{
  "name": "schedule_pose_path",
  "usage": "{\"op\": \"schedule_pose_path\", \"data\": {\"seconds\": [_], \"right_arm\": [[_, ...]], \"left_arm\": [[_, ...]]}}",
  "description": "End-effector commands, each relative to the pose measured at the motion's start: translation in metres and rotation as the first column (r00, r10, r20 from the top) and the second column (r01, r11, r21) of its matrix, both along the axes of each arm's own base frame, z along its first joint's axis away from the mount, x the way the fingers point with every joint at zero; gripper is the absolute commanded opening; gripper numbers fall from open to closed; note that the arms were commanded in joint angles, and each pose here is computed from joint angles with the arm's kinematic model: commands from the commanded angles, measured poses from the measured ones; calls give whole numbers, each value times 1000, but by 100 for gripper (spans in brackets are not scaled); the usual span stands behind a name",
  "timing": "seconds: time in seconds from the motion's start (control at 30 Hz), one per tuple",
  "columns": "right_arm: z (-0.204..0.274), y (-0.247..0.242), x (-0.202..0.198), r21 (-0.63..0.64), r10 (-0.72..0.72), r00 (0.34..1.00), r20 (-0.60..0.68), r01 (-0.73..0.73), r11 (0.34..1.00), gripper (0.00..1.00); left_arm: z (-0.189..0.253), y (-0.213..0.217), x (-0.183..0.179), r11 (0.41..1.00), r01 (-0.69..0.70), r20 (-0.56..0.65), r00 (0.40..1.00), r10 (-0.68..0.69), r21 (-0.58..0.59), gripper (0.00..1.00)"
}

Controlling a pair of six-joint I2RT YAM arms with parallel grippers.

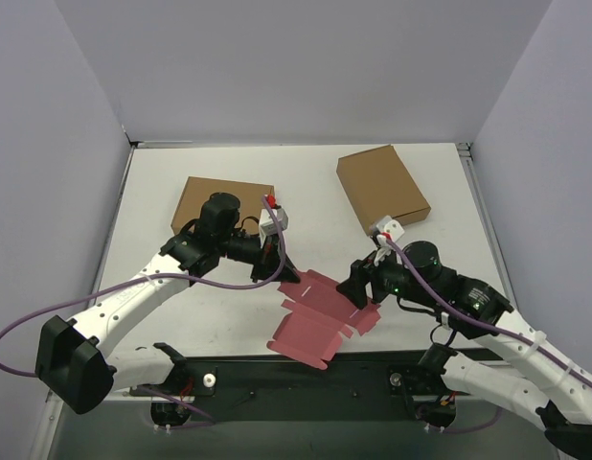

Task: Fold the paper box

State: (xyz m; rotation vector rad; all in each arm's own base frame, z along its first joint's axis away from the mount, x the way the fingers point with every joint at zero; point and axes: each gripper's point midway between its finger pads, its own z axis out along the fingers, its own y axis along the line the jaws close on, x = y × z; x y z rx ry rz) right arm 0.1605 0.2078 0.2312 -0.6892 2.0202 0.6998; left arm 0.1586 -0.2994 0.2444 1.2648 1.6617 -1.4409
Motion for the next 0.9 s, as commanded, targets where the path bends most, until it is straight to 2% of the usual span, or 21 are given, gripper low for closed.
{"op": "schedule_pose_path", "data": {"seconds": [0.0,0.13,0.17,0.23,0.6,0.87], "right_arm": [[1,14,-5,-30,91,996,-1,-91,995,53],[-5,23,-11,-48,130,991,-27,-131,990,41],[-5,23,-11,-52,131,991,-27,-132,990,35],[-8,24,-11,-60,127,991,-31,-129,990,31],[7,13,-18,-13,115,993,22,-115,993,33],[-8,19,-25,-31,157,987,-37,-158,987,30]], "left_arm": [[23,-3,-5,997,59,49,997,-57,-54,0],[22,-3,-4,997,59,46,997,-57,-53,0],[23,-3,-5,997,58,46,997,-56,-55,0],[23,-3,-4,997,53,49,998,-51,-53,0],[20,-3,-4,997,59,39,998,-57,-44,0],[20,-3,-5,997,65,34,997,-63,-46,0]]}}
